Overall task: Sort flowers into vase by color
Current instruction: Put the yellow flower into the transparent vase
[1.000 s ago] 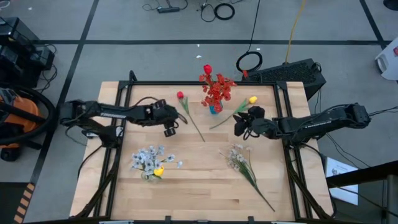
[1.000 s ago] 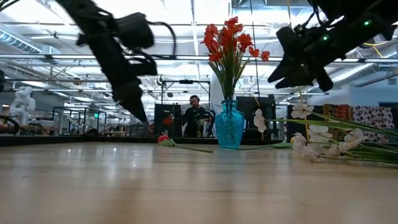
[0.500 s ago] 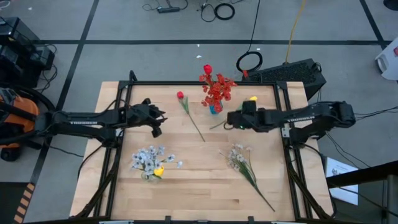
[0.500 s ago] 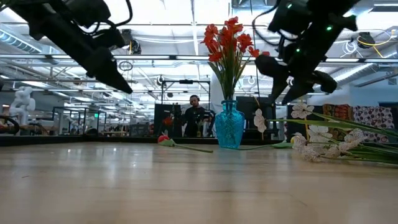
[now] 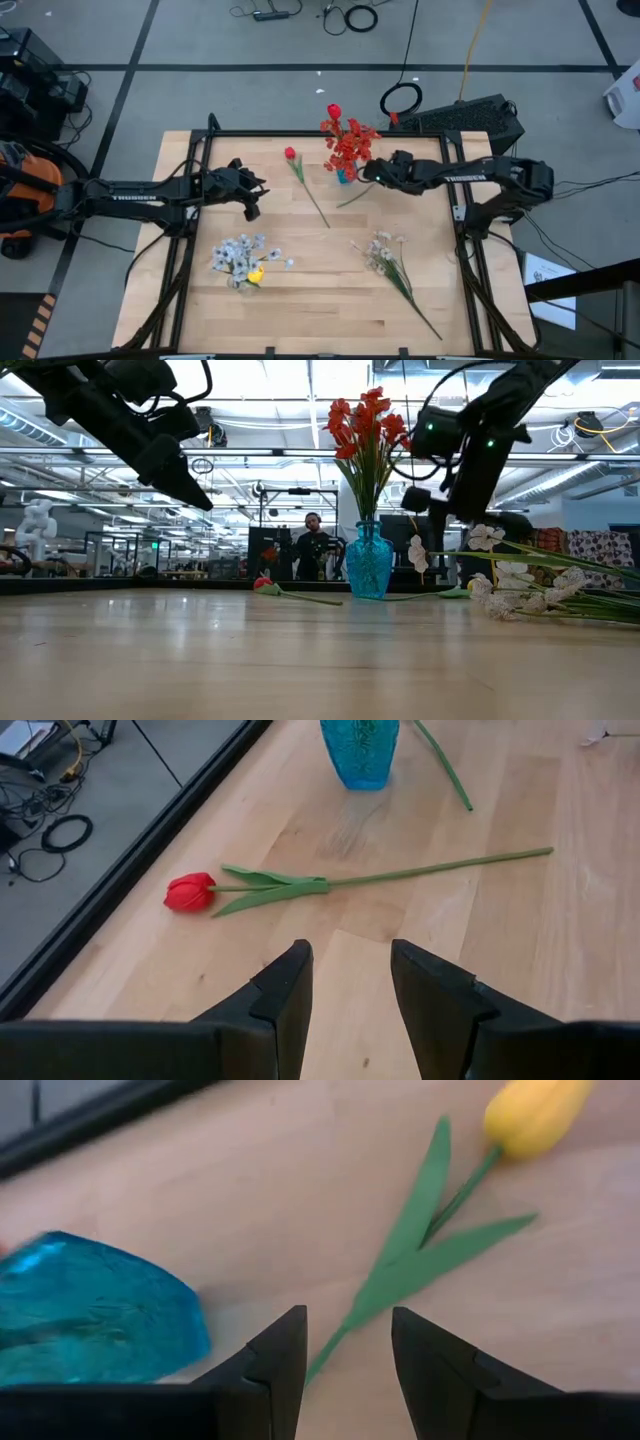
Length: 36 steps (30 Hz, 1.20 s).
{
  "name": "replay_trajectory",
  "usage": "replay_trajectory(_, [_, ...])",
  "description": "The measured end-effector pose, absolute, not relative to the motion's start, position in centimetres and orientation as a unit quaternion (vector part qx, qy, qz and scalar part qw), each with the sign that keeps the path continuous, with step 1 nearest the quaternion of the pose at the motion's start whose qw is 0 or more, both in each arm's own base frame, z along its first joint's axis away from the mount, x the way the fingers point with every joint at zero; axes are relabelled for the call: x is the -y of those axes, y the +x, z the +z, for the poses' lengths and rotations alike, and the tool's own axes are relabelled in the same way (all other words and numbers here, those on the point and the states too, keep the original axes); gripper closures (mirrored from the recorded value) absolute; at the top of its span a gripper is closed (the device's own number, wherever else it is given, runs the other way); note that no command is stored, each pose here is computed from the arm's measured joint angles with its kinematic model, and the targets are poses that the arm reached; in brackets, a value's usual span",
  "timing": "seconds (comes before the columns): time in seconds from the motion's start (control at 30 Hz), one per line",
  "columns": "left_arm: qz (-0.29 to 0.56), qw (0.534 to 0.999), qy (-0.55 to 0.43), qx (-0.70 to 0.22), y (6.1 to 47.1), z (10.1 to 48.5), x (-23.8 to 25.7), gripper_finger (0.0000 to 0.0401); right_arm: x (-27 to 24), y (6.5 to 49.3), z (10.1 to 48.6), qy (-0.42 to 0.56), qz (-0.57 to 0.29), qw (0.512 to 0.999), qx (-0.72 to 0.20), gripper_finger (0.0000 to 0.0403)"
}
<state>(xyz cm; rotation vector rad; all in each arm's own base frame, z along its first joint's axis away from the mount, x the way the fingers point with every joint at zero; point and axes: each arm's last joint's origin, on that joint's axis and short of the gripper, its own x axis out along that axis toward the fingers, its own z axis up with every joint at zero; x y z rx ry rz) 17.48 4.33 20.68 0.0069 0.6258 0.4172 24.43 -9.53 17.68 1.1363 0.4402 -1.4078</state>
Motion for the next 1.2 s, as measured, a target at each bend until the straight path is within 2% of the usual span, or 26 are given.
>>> replay_trajectory(0.23, [0.198,0.930,-0.002,-0.309,17.5,20.6,-4.3,0.0256,11.3,24.9,15.3,0.550,-0.590,0.547,-0.221,0.0264])
replay_trajectory(0.53, [0.197,0.924,-0.010,-0.327,17.0,19.1,-4.2,0.0256,13.0,24.8,12.7,0.575,-0.590,0.501,-0.266,0.0264])
replay_trajectory(0.77, [0.200,0.919,-0.022,-0.339,16.5,17.8,-4.1,0.0256,13.0,23.9,12.4,0.549,-0.582,0.496,-0.337,0.0279])
replay_trajectory(0.97, [0.201,0.923,-0.023,-0.327,16.6,17.7,-4.1,0.0256,12.3,23.1,13.9,0.536,-0.559,0.518,-0.363,0.0308])
replay_trajectory(1.2, [0.200,0.926,-0.023,-0.320,16.7,17.9,-4.1,0.0256,11.4,22.2,17.0,0.534,-0.574,0.539,-0.308,0.0329])
